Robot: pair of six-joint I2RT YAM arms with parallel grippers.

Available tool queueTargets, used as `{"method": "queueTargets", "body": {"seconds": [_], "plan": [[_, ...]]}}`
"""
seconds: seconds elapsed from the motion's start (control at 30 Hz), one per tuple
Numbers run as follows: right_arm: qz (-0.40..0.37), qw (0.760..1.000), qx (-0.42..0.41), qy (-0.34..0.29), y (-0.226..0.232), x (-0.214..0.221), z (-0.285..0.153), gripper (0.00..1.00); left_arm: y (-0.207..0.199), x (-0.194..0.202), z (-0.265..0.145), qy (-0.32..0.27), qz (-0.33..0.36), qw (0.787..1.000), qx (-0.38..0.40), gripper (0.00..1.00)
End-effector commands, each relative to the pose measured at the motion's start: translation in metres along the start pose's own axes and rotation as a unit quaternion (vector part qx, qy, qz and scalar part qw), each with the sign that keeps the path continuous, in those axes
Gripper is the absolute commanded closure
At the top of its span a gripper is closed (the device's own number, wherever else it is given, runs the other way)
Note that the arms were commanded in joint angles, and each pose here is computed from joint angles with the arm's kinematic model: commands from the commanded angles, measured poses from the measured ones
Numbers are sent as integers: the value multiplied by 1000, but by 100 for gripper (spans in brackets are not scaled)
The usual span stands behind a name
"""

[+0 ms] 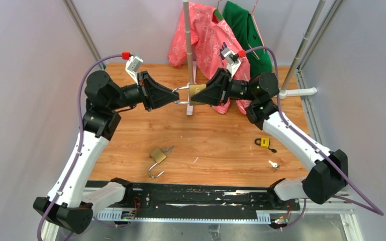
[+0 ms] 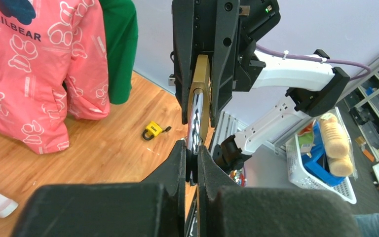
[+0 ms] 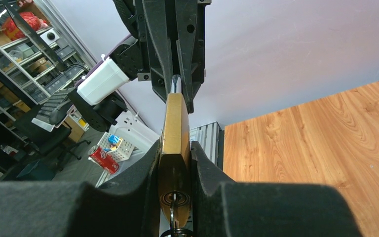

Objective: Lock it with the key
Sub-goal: Lock the lock.

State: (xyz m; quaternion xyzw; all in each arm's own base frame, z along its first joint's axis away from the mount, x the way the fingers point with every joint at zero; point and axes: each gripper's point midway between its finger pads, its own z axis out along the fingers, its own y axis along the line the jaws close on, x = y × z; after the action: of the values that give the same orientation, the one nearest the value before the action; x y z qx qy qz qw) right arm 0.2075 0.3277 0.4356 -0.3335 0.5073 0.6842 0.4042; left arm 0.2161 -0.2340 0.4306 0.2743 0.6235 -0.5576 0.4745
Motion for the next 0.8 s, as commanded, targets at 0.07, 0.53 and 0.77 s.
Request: {"method": "queueTargets", "body": {"seconds": [0.07, 0.53, 0.77], "plan": [[-18, 998, -53, 13, 35, 6, 28, 100, 10, 9, 11, 15, -3, 1000, 0, 100], [-66, 997, -8, 32, 28, 24, 56, 100, -11, 10, 26, 13, -5, 999, 53, 100], [-55, 998, -3, 40, 21, 33, 55, 100, -11, 25, 28, 20, -19, 998, 60, 100]]}}
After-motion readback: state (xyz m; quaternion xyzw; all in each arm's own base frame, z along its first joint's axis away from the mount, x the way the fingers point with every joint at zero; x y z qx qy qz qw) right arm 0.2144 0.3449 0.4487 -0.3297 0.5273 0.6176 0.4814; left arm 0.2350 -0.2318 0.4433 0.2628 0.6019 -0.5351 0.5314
